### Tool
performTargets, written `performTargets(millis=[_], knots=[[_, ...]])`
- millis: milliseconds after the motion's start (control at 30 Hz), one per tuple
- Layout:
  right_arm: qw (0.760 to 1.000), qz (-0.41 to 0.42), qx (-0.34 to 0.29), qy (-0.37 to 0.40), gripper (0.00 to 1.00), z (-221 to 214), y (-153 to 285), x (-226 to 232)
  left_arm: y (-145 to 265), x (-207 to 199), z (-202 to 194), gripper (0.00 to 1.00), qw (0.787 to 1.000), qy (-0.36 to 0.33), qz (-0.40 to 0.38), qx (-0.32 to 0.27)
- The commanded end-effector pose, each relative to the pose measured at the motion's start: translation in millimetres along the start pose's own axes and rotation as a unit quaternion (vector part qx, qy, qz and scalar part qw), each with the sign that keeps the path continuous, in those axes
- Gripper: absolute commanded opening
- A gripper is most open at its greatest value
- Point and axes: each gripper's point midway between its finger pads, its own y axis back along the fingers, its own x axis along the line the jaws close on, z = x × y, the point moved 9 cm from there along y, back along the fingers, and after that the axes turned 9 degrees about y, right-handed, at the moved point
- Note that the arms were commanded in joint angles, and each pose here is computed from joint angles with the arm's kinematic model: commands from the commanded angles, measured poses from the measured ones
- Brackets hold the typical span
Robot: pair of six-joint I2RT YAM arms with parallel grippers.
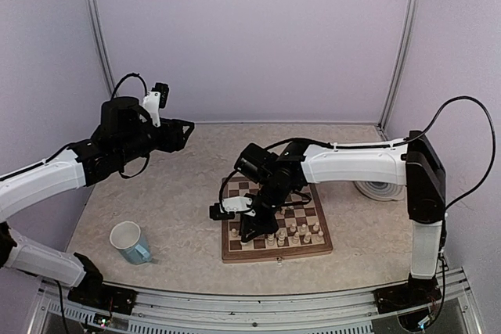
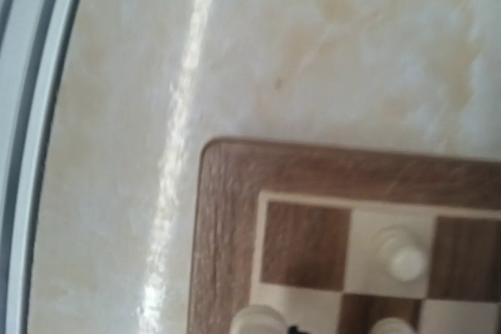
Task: Set up the chess pieces on the board
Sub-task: Place the knight on b1.
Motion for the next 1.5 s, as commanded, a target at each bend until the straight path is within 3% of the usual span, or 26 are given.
performTargets(millis=[0, 800, 1233, 1467], knots=[[0.999, 0.008, 0.036, 0.011, 0.0, -1, -8, 6, 7, -1, 11, 0.69, 1.0, 0.002, -0.003, -0.018], [0.998, -0.01, 0.059, 0.008, 0.06, -5, -26, -3, 1, -3, 5, 0.69, 1.0, 0.003, -0.018, -0.002], [0.999, -0.017, 0.046, 0.008, 0.31, 2, -17, -4, -2, -4, 2, 0.68, 1.0, 0.002, -0.022, 0.006], [0.999, -0.037, -0.02, 0.013, 0.37, 29, 50, -15, -7, -5, -2, 0.69, 1.0, 0.0, -0.024, 0.016]])
